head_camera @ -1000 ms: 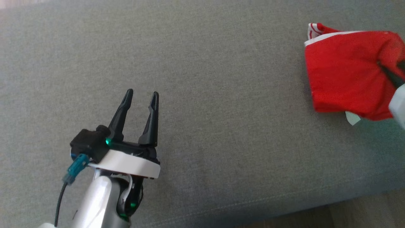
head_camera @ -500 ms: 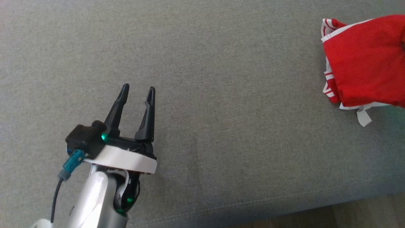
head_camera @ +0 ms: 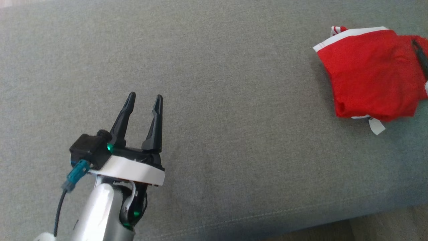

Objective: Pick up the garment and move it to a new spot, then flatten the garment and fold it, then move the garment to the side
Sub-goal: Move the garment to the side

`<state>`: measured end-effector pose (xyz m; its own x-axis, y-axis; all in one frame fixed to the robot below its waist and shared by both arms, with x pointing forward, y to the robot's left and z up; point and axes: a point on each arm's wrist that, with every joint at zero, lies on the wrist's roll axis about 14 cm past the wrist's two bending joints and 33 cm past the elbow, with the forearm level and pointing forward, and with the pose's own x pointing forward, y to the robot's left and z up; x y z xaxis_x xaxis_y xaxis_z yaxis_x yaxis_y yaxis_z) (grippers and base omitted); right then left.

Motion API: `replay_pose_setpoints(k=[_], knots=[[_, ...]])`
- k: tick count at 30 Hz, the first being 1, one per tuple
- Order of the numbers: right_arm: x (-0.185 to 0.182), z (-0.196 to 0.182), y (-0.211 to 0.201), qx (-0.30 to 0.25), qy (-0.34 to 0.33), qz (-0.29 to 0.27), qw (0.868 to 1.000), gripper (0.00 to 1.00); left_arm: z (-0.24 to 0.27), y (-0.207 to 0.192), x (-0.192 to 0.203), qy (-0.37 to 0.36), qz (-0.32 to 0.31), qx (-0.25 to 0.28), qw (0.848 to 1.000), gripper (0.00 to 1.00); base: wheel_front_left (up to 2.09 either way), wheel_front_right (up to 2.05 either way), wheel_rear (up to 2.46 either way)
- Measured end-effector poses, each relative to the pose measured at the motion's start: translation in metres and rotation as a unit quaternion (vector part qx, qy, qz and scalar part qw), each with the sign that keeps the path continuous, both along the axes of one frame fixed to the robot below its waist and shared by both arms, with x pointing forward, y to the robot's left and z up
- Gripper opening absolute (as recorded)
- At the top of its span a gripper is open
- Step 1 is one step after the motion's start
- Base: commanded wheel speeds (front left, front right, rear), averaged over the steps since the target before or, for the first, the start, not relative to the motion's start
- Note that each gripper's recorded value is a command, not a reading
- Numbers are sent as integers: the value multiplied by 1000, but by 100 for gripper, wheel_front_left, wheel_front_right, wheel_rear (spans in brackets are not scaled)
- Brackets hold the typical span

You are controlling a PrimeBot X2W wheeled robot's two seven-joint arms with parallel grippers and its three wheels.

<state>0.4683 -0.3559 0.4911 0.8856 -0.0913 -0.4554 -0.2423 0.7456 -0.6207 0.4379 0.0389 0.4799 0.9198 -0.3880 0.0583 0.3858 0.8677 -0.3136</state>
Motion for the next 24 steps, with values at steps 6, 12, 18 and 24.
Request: replay_pose_setpoints(k=[6, 12, 18, 24], knots=[[11, 29, 14, 18, -52, 4, 998, 100, 9, 1, -3, -11, 1, 1, 1000, 100, 0, 0, 0], [23, 69, 56, 90, -144, 32, 985, 100, 17, 8, -11, -18, 14, 3, 1000, 100, 0, 0, 0], [16, 84, 107, 187, -210, 62, 958, 100, 31, 19, -19, -33, 31, 1, 999, 100, 0, 0, 0], [-9, 84, 169, 296, -250, 89, 917, 100, 50, 40, -33, -54, 67, 1, 996, 100, 0, 0, 0]])
